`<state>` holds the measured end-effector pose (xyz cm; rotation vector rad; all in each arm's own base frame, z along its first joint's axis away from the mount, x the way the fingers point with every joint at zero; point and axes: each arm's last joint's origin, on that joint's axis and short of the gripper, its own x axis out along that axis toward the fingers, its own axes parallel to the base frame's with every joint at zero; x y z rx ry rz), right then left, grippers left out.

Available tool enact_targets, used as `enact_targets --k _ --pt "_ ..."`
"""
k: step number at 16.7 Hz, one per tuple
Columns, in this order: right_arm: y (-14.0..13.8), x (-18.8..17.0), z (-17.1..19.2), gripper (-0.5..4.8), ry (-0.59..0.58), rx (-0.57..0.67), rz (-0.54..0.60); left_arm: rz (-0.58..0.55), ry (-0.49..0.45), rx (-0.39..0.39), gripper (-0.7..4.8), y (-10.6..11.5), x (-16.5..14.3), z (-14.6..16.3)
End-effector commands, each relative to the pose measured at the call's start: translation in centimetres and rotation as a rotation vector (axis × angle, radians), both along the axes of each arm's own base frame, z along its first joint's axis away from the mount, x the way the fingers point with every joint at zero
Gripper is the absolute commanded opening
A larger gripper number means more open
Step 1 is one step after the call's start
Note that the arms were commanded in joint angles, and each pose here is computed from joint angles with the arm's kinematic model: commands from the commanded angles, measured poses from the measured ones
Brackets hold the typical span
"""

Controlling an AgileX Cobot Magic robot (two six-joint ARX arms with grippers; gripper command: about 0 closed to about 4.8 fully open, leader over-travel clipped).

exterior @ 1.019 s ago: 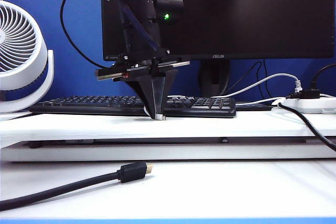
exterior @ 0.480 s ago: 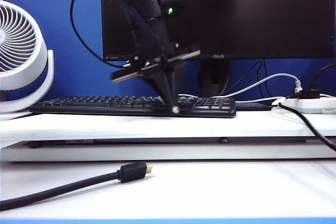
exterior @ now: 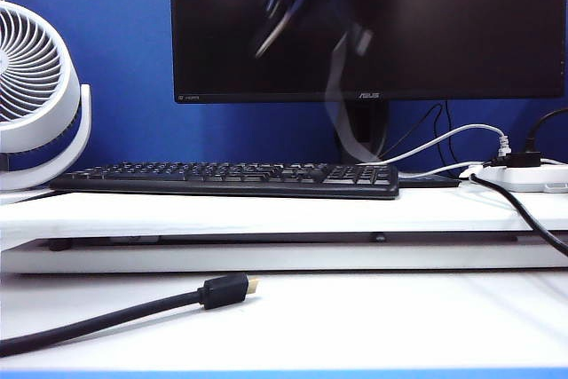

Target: Pick up the Type-C charging cable and the charging base, insert one end of the Type-C charger into the corresponding slot on the base, and finally place the plugged-in charger back on the table.

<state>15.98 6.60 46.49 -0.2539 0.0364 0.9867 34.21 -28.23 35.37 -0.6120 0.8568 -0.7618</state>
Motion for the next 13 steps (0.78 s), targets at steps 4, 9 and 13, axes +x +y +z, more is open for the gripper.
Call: enact_targets --k 4,9,13 --pt "-0.4 -0.9 0.9 0.0 -0.06 0.016 -0.049 -0.334 -0.439 -0.238 -0.06 0.6 -1.9 6.4" --pt "-1.8 -3.6 2.0 0.0 -0.138 0.034 -0.291 -0.375 -0.597 -0.339 -0.06 2.0 -3.0 9.6" --pt "-2.2 -4.2 2.1 0.0 -0.125 0.058 -0.351 -0.402 -0.697 -0.423 -0.06 2.5 -3.9 11.6"
